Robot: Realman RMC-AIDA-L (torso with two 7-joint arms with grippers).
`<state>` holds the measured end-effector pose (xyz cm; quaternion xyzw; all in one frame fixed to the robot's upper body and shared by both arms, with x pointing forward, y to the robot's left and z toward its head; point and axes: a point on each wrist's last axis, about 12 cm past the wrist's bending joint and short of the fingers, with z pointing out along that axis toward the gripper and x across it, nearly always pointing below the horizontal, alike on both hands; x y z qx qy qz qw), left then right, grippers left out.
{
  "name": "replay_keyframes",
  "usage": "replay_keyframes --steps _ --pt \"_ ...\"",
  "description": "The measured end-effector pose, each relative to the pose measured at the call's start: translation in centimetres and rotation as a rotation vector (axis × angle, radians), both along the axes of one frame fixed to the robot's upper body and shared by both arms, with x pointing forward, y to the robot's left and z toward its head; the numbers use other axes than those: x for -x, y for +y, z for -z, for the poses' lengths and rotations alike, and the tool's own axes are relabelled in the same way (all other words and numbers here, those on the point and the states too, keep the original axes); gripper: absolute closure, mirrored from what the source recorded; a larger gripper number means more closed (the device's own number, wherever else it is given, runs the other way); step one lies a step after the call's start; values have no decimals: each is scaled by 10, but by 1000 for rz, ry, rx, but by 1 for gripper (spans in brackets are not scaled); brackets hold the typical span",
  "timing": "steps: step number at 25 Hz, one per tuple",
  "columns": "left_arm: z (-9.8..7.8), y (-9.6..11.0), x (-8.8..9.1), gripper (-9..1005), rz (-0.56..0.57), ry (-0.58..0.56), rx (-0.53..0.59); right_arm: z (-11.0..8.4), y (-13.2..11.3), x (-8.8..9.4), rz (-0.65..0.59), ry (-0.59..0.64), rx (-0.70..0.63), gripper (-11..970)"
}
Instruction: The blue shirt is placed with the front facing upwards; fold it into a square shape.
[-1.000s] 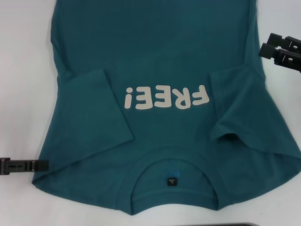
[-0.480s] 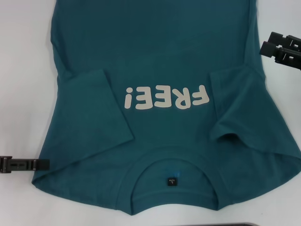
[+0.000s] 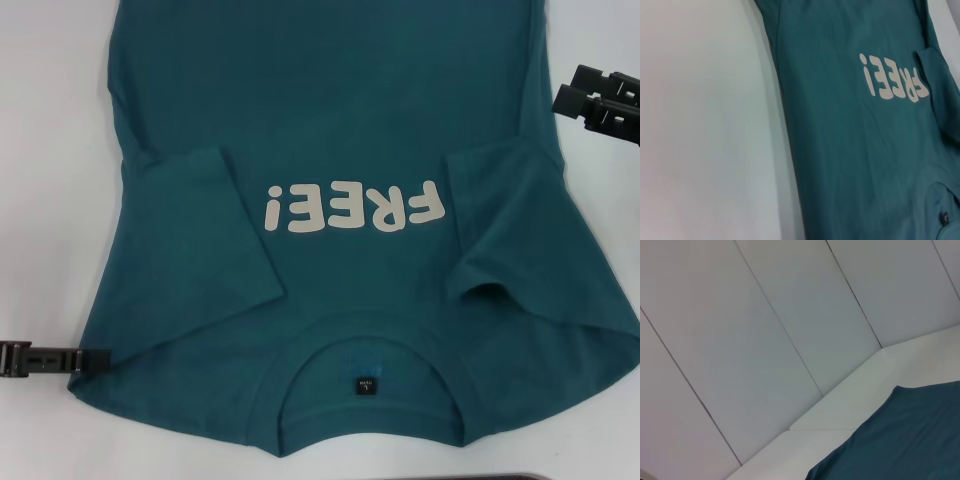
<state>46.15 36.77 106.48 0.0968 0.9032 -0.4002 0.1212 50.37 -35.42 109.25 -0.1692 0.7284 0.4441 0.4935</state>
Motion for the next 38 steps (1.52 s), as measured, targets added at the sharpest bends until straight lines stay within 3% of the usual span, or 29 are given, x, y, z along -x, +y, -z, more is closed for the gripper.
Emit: replay_keyframes --steps 23,38 --pt "-5 -15 -4 168 83 15 43 -1 0 -1 1 -3 0 67" --pt "-2 -11 -5 169 79 44 -11 -1 0 -2 2 -2 1 66"
